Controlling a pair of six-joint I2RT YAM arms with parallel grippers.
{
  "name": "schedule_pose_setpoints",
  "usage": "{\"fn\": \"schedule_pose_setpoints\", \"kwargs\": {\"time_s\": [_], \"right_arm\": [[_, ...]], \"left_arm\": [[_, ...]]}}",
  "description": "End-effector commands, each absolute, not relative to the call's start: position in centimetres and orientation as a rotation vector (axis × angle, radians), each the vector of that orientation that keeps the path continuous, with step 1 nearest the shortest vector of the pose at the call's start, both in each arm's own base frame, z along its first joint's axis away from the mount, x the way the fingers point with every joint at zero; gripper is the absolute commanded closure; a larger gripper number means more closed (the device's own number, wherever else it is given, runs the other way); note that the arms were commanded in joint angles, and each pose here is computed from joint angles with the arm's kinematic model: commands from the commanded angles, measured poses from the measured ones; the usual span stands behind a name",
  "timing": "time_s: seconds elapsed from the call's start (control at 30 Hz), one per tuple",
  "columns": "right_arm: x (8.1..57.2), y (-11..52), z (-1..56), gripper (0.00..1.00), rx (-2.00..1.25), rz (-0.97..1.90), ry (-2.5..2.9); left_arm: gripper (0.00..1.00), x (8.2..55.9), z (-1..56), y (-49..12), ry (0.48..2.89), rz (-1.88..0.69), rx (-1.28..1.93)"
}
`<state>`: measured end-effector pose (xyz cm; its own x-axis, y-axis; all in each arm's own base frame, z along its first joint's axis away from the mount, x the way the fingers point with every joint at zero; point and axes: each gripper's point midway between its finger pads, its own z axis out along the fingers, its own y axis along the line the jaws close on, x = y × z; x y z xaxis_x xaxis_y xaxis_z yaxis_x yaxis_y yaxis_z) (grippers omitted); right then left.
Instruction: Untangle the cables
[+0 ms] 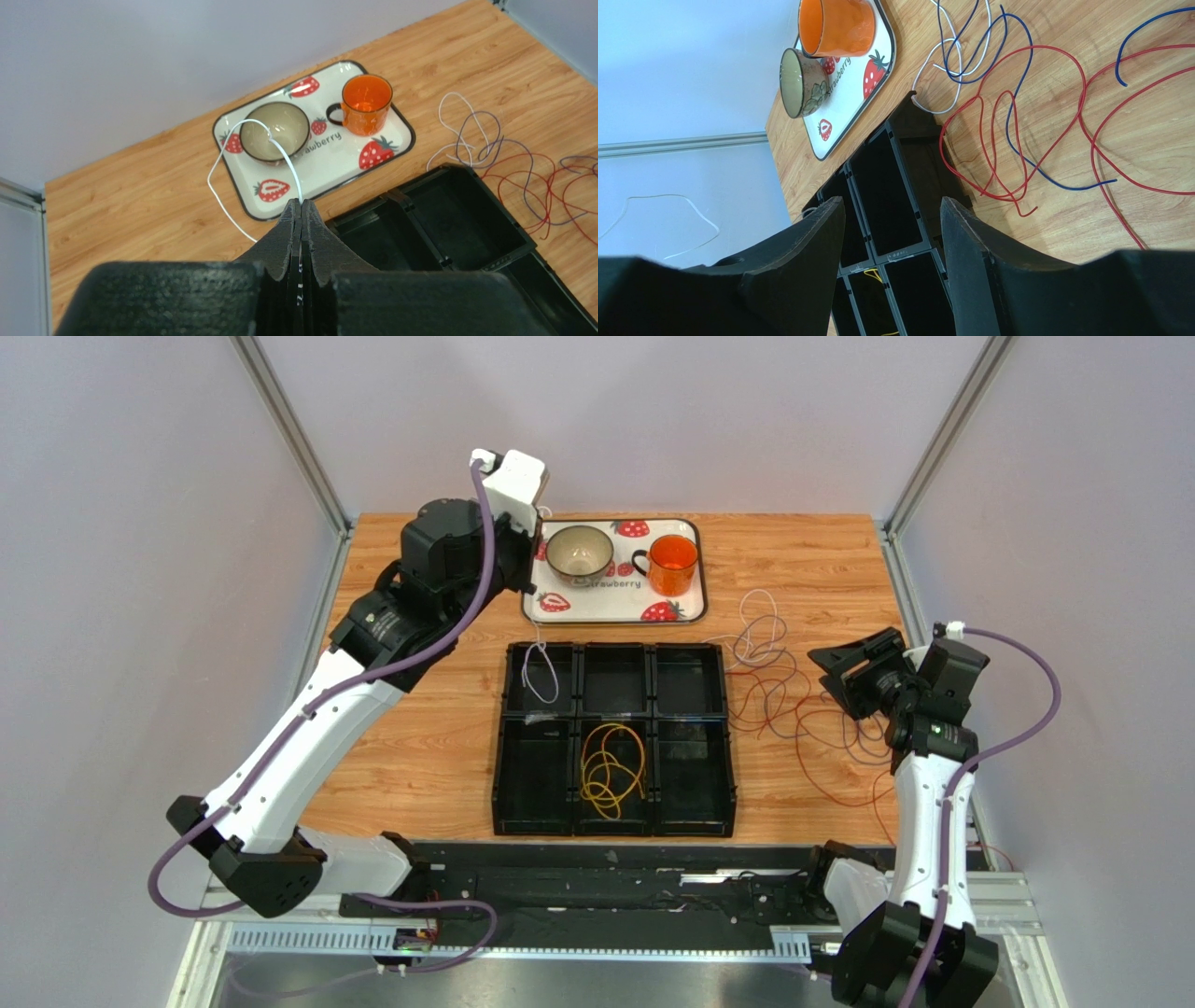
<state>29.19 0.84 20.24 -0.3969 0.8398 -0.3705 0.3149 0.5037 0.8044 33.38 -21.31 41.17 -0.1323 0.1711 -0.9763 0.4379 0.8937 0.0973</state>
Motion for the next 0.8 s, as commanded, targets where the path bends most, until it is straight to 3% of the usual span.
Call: {"fn": "schedule_pose_setpoints", "kwargs": {"time_s": [0.0, 0.77], "right_arm": [[29.6, 1.0, 20.8, 0.44, 0.894, 0.836, 1.928], [29.2, 1.4, 21.0, 0.44, 0.888, 0.852, 1.922]], "left_arm": [[1.0, 33.1, 40.1, -21.4, 1.718, -0.297, 0.427], [1.0, 30.0, 28.2, -20.2, 1.939, -0.383, 0.315]]}}
